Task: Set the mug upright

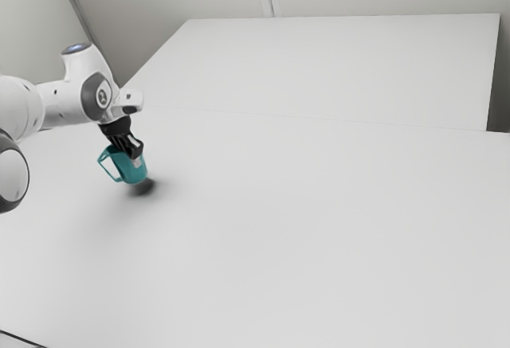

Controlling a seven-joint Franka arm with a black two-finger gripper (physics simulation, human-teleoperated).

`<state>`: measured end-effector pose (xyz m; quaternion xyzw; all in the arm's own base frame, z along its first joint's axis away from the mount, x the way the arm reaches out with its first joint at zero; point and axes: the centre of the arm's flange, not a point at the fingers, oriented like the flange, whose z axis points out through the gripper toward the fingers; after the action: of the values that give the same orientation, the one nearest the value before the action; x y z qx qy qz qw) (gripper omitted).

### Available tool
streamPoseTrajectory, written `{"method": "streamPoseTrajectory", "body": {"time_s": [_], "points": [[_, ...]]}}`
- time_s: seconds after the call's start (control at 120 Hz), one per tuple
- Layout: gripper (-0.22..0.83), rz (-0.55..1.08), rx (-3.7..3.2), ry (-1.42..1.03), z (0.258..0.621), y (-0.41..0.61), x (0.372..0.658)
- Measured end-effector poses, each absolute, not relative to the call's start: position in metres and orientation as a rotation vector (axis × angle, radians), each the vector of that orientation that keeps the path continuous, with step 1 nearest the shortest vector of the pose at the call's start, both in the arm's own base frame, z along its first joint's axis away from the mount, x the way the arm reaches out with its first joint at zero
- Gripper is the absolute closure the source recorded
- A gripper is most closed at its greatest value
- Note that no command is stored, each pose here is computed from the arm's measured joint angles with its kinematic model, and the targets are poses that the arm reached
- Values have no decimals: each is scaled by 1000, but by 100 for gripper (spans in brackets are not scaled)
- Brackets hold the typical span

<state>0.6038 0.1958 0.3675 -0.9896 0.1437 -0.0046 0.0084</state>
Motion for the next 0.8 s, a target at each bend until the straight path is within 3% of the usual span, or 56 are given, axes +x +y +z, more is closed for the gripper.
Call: {"method": "streamPoseTrajectory", "body": {"time_s": [0.525,0.7,0.8], "points": [[78,-147,-3109,63,338,203,594],[41,-166,-3118,-9,338,205,593],[26,-176,-3118,-36,339,206,593]]}}
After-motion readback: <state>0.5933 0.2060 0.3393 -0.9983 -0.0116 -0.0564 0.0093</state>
